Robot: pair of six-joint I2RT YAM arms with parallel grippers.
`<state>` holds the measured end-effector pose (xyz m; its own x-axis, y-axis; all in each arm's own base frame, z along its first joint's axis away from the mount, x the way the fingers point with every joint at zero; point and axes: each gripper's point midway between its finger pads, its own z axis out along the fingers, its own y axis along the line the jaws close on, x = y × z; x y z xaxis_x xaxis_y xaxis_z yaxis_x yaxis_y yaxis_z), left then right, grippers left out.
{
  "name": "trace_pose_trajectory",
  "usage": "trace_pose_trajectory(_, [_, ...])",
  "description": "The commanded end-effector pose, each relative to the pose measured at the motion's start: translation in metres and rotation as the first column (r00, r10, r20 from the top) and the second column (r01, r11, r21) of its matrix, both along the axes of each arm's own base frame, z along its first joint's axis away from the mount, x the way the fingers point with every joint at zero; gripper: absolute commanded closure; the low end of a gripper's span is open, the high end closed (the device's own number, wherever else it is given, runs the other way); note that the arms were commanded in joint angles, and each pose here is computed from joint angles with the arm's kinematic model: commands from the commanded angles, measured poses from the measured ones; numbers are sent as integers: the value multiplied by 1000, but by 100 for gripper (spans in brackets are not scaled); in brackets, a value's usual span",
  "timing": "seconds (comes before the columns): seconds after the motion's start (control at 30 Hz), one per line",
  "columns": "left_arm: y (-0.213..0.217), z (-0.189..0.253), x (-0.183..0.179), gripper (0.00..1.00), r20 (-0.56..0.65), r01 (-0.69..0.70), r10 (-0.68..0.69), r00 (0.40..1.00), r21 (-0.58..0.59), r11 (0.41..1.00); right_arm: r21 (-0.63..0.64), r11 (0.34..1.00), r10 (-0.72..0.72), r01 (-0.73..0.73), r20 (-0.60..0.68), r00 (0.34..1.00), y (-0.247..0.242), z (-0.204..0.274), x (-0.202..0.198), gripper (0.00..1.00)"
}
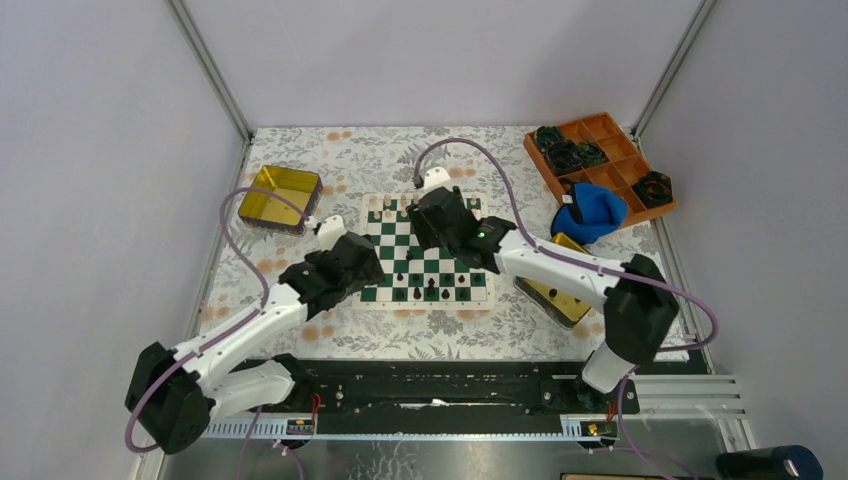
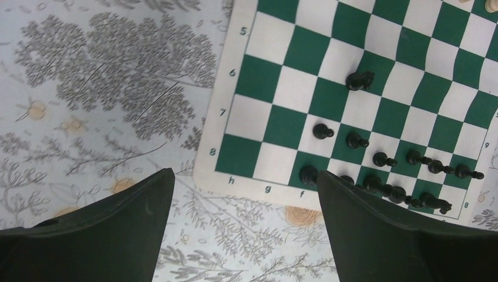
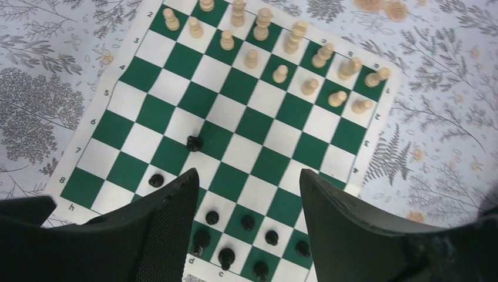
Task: Set up the chess pieces on the board
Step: Place the chess piece on the chessboard, then pick up the chess piece from the chessboard.
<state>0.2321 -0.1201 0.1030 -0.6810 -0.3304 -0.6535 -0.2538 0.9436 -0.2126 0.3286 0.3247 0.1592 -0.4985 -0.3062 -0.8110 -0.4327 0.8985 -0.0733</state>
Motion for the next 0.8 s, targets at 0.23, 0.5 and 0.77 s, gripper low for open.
trace_pose_trajectory(0.23, [-56, -5, 61, 1, 17, 112, -112, 994, 0, 994, 85, 982, -174, 167, 80, 981, -67, 25, -1, 32])
trace_pose_trajectory(0.5, [-75, -12, 81, 8, 17, 148, -148, 989, 3, 989, 100, 977, -195, 188, 70, 978, -77, 16, -7, 34])
trace_pose_trajectory(0.77, [-97, -25, 100, 20, -29, 190, -189, 982, 18, 982, 112, 975, -197, 190, 58, 979, -79, 8, -11, 35])
